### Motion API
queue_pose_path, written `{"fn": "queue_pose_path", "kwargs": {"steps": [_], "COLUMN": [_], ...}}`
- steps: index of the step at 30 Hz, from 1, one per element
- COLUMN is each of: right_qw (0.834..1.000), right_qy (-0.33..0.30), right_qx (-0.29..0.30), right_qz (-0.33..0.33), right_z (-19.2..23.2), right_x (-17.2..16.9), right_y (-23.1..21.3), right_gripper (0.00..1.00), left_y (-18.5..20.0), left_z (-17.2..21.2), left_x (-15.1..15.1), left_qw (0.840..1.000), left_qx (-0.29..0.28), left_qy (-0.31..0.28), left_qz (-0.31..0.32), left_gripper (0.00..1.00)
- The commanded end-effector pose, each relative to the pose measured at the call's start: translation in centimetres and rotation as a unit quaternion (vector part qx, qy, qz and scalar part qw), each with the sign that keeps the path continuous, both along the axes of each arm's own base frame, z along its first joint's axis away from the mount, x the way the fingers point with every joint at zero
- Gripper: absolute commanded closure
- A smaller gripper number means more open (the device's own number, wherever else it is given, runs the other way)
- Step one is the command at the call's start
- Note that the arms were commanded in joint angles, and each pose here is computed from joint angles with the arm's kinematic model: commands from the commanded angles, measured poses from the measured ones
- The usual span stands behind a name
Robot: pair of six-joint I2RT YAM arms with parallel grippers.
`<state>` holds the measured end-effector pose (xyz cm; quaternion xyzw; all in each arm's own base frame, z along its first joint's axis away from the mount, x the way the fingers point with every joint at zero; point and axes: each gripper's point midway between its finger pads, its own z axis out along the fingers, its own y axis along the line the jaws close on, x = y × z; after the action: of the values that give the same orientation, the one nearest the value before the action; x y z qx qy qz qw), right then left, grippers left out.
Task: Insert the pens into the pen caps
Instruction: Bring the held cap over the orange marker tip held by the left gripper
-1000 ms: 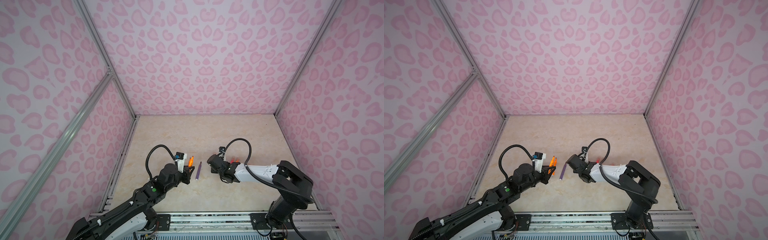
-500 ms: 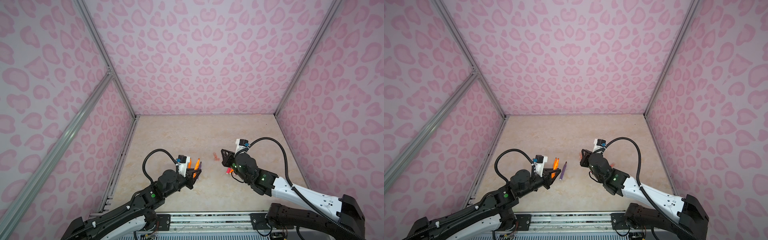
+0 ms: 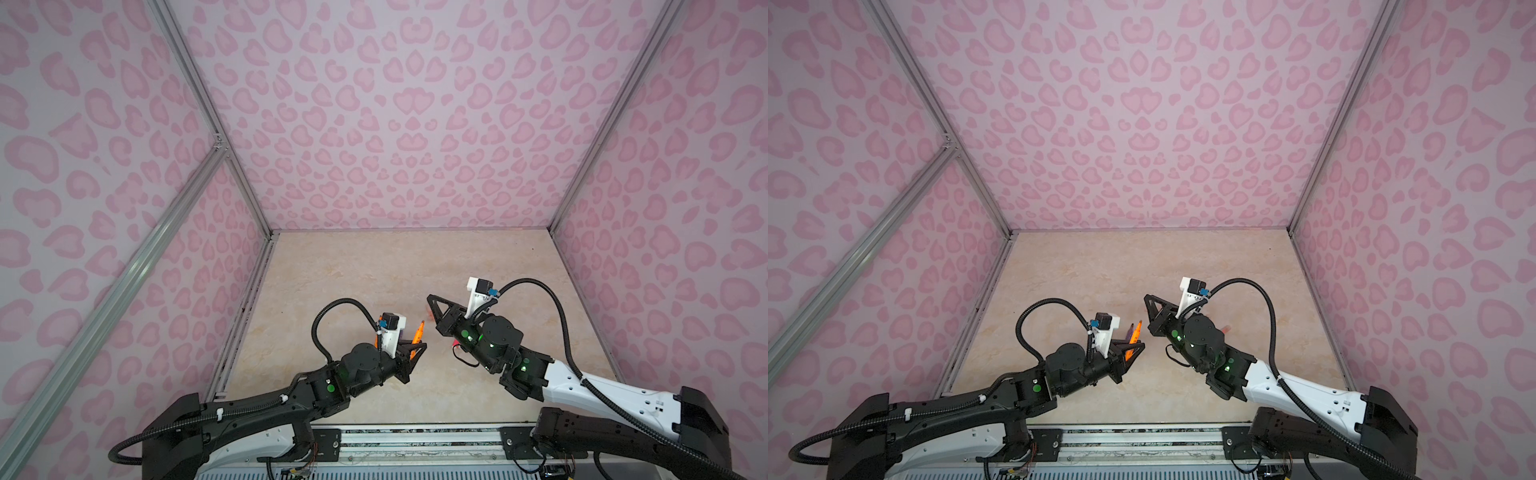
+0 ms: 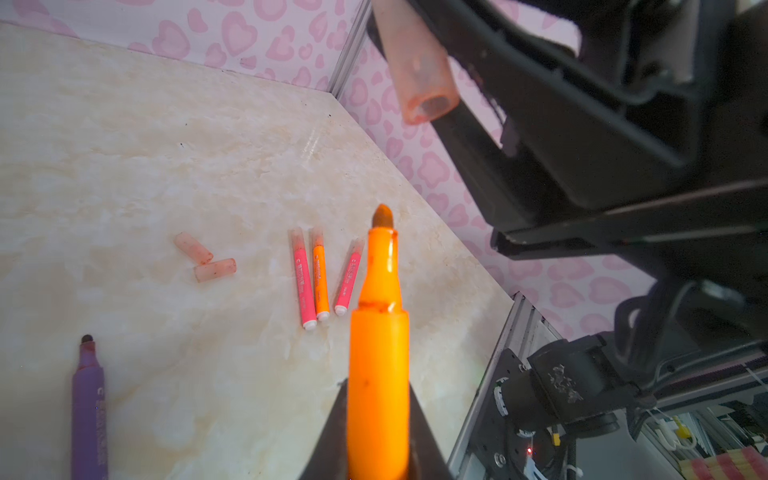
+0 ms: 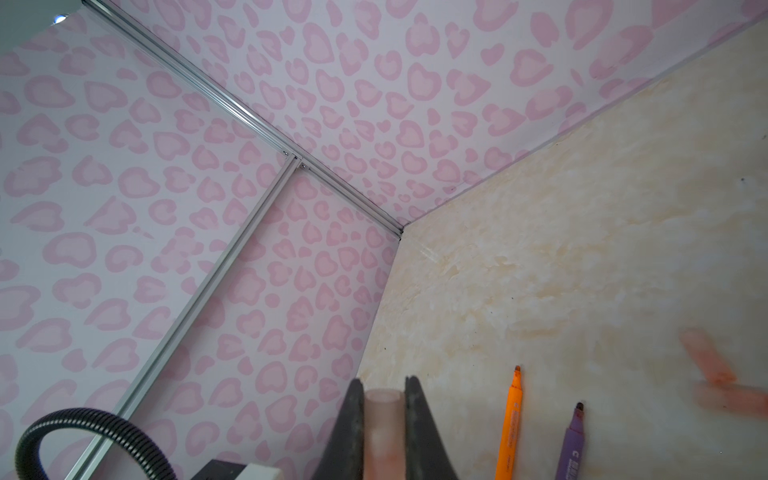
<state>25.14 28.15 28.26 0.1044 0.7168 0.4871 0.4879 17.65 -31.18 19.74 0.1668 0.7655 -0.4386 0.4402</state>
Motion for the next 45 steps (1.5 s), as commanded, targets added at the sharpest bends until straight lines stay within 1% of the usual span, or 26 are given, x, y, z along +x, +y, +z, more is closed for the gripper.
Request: {"fn": "queue_pose_path", "kwargs": {"steps": [1,9,23,34,39,45], "right_qw": [1.000,1.000,1.000,1.000,1.000,1.000], "right_qy": [-0.006,0.000,0.005,0.005,0.004,-0.002], "right_qx": [0.017,0.012,0.010,0.014,0.015,0.021], "right_qz": [-0.010,-0.018,-0.007,0.009,0.009,0.016], "right_z": [0.3,-0.5,-1.4,-1.8,-2.1,-2.7], "right_x": [0.2,0.4,0.2,-0.9,-1.4,-2.0], "right_y": [0.0,-0.2,0.5,1.3,1.2,1.4], "right_gripper": [0.95,0.95,0.95,0.96,0.96,0.95], "left_y": [-0.5,-0.3,-0.4,-0.6,-0.3,-0.1], "left_z": [2.0,2.0,2.3,2.2,2.3,3.2], "left_x": [0.5,0.6,0.7,1.0,1.3,1.3], "left_qw": [0.999,0.999,0.999,0.999,0.999,0.998], "left_qx": [-0.031,-0.031,-0.030,-0.026,-0.027,-0.042], "left_qy": [-0.016,-0.018,-0.022,-0.020,-0.021,-0.021], "left_qz": [0.009,0.016,0.015,0.021,0.033,0.036], "left_gripper": [0.97,0.97,0.97,0.97,0.97,0.97]}}
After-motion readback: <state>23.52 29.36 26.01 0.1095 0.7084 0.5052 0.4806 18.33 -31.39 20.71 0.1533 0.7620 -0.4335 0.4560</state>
